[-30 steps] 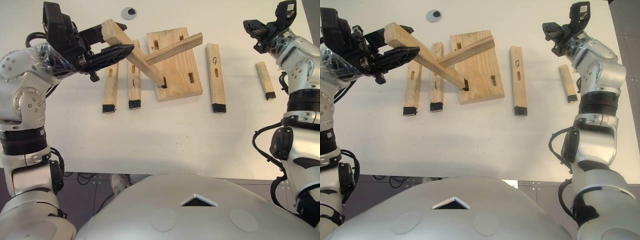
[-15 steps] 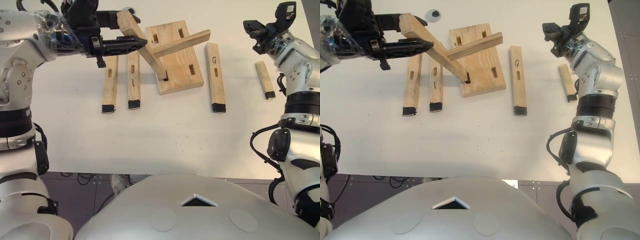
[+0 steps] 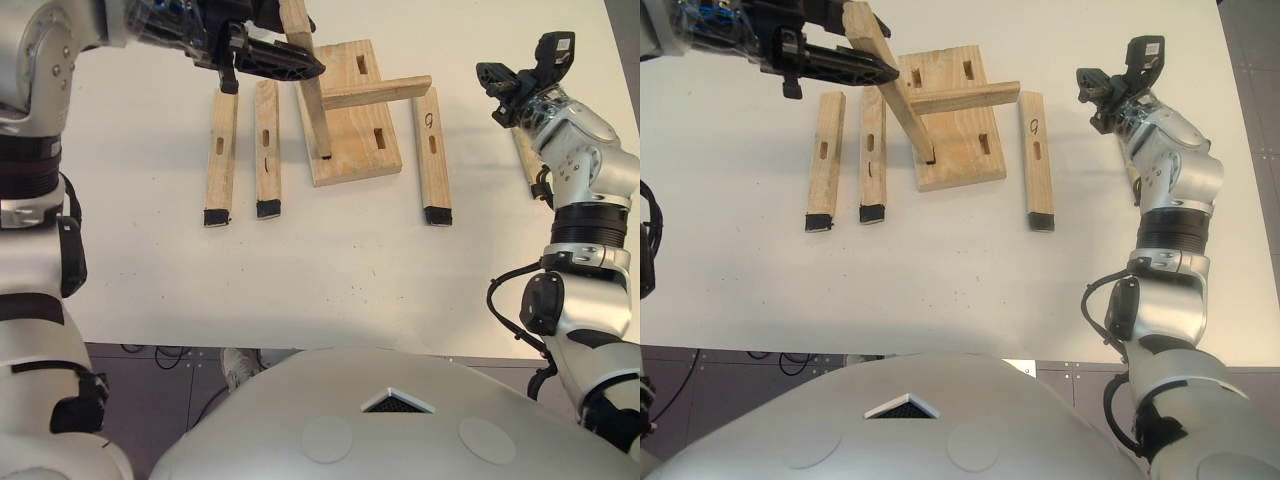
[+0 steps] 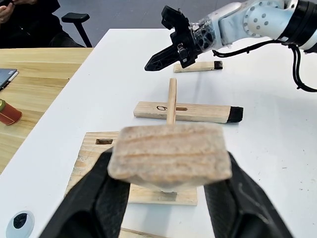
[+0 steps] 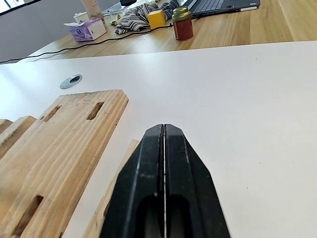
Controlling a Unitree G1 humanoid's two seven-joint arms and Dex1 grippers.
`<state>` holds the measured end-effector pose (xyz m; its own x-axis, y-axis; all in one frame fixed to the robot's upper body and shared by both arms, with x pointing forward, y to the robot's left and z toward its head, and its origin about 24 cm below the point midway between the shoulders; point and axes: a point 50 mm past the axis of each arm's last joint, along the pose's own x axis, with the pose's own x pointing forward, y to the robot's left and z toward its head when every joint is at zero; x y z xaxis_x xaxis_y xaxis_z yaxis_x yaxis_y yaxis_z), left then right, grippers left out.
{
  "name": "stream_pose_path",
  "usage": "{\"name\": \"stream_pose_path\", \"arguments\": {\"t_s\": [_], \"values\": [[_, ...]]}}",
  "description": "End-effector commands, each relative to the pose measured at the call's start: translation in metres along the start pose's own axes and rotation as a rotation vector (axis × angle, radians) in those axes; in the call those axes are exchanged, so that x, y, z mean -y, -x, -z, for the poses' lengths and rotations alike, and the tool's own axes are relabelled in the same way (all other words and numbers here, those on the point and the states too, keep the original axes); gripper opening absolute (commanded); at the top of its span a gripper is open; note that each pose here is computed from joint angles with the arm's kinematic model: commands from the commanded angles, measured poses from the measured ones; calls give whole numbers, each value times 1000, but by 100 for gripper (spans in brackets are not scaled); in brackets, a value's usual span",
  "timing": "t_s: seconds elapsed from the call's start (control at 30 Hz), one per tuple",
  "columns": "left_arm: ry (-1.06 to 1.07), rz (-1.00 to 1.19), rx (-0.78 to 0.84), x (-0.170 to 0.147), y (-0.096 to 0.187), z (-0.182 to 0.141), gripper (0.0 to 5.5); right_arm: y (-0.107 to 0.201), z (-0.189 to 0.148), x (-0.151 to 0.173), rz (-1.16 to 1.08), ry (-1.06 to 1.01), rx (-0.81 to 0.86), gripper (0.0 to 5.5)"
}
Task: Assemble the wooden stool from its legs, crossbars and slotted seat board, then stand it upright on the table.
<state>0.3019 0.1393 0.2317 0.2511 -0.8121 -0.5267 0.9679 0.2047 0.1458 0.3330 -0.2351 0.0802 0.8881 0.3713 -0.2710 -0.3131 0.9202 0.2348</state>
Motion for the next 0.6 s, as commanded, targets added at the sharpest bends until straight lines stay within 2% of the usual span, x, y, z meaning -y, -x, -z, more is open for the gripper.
{"name": "stream_pose_path", "arguments": {"t_s": [0.03, 0.17, 0.4, 0.47, 0.6], "values": [[50, 10, -67, 1, -8, 15, 201, -1, 3, -3, -4, -23, 25, 0], [82, 4, -100, 5, -12, 34, 201, 0, 5, -2, 5, -26, 23, 0], [163, 66, -233, 19, -36, 90, 201, 0, 5, -2, 0, -18, 14, 0], [198, 87, -230, 20, -36, 96, 201, 1, 8, -1, 0, -19, 3, 0], [239, 182, -187, 14, -16, 79, 201, 1, 11, -2, -2, -19, -7, 0]]}}
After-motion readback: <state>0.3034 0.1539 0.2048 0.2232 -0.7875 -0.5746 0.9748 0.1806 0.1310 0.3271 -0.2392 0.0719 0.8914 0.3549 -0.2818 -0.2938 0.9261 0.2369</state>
